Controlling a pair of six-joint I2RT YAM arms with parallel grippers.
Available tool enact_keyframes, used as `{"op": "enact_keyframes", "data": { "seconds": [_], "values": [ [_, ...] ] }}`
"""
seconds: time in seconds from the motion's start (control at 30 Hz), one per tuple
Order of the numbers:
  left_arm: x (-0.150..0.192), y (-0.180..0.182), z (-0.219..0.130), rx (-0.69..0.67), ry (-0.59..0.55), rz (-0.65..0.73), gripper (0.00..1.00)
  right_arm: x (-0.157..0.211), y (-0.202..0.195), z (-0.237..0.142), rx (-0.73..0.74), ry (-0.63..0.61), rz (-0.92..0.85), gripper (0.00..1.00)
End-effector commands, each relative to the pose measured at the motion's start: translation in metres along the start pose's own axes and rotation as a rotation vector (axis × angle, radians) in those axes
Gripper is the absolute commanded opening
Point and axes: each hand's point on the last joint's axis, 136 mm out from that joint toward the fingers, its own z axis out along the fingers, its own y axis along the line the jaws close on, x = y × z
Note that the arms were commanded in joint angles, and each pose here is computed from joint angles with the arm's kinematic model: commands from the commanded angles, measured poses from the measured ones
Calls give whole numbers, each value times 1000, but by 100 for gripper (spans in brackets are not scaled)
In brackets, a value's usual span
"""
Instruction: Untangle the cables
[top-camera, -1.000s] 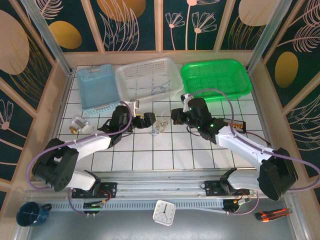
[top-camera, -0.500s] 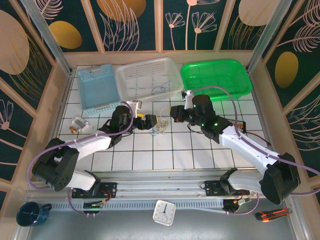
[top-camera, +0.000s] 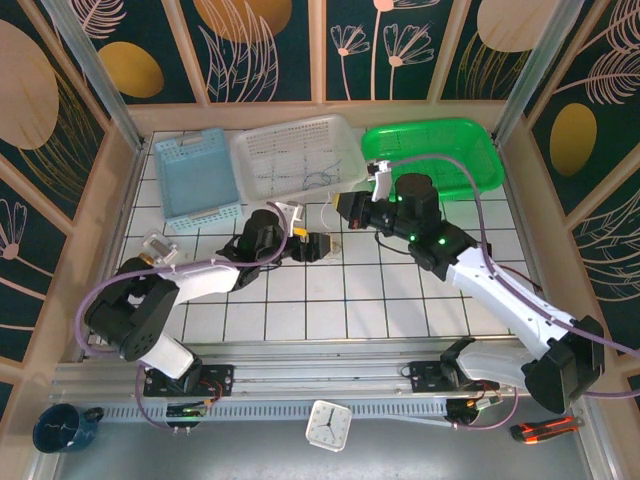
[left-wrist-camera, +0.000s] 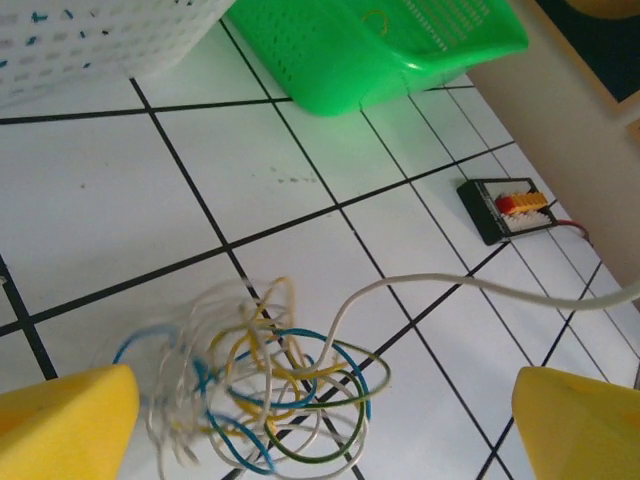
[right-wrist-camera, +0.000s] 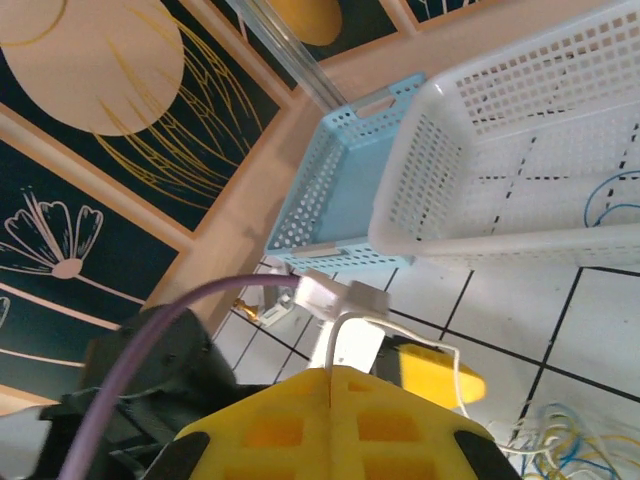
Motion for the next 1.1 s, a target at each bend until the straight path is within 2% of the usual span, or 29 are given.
{"op": "enact_keyframes", "data": {
  "seconds": [0.0,0.23,0.33,0.47,0.63,1.07],
  "values": [
    [-14,-8,12,37,-37,26,92,-30,32,-12,-89,-68,-23,0],
    [-8,2,29,24,-18,21,81,-48,52,-19,-144,-97,-33,0],
    [7,14,40,4,21,8,75,-55,60,-22,-168,-109,-37,0],
    [22,23,47,-9,57,1,66,-73,80,-28,-218,-141,-53,0],
    [40,32,51,-18,100,-11,59,-107,111,-44,-294,-202,-93,0],
    [63,42,44,-33,131,-32,58,-211,187,-121,-460,-489,-221,0]
  ]
}}
